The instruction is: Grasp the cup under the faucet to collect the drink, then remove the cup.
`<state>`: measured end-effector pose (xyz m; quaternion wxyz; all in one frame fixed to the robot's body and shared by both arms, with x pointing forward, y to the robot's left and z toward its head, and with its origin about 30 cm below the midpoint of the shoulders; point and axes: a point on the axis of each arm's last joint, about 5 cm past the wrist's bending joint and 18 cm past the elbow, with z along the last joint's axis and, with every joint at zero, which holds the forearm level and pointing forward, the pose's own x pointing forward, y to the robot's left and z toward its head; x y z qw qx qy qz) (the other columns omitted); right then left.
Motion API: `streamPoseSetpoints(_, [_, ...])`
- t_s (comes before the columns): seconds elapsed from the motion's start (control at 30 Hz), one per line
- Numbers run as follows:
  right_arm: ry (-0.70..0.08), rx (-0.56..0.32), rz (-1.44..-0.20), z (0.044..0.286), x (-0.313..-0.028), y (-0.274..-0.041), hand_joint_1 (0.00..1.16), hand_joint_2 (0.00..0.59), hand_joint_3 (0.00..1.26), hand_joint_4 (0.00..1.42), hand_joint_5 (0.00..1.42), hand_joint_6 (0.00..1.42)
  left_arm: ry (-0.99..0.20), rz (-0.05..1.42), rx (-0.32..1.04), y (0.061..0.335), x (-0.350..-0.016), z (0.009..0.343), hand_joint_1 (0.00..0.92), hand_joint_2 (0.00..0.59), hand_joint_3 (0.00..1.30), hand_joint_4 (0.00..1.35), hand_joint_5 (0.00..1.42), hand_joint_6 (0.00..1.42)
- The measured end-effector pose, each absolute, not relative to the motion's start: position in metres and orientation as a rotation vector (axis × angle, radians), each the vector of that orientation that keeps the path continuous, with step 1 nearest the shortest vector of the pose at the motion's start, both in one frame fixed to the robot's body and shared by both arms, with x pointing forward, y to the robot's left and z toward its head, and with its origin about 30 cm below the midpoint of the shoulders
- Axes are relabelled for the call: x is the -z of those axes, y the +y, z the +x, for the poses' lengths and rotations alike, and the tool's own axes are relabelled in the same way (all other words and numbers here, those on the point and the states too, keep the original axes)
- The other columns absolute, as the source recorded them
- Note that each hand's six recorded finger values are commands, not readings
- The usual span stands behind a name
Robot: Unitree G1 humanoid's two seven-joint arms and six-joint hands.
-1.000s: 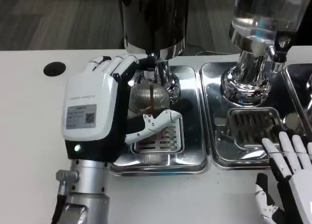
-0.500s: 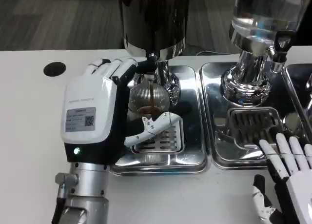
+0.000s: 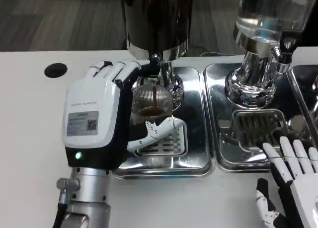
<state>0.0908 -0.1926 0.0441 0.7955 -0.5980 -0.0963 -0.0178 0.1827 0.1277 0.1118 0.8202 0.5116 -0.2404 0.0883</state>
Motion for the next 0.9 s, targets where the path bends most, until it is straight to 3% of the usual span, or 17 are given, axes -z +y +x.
streamPoseSetpoints(0.13, [-0.205, 0.038, -1.284, 0.0909, -0.0437, -0.1926, 0.18, 0.555, 0.13, 0.0, 0.0, 0.0, -0.512, 1.089, -0.189, 0.1278, -0.1119, 0.1828, 0.0, 0.062, 0.47, 0.42, 0.49, 0.31])
streamPoseSetpoints(0.37, [-0.204, 0.04, -1.282, 0.0917, -0.0435, -0.1922, 0.18, 0.555, 0.13, 0.0, 0.0, 0.0, -0.514, 1.089, -0.195, 0.1284, -0.1129, 0.1829, 0.0, 0.053, 0.23, 0.13, 0.32, 0.26])
streamPoseSetpoints(0.53, [-0.199, 0.043, -1.274, 0.0917, -0.0432, -0.1923, 0.18, 0.555, 0.13, 0.0, 0.0, 0.0, -0.504, 1.097, -0.22, 0.1333, -0.1146, 0.1842, 0.0, 0.047, 0.18, 0.03, 0.27, 0.23])
streamPoseSetpoints(0.9, [-0.185, 0.043, -1.267, 0.0922, -0.0408, -0.1919, 0.18, 0.555, 0.13, 0.0, 0.0, 0.0, -0.491, 1.101, -0.226, 0.1357, -0.1134, 0.1821, 0.0, 0.044, 0.13, 0.0, 0.2, 0.18])
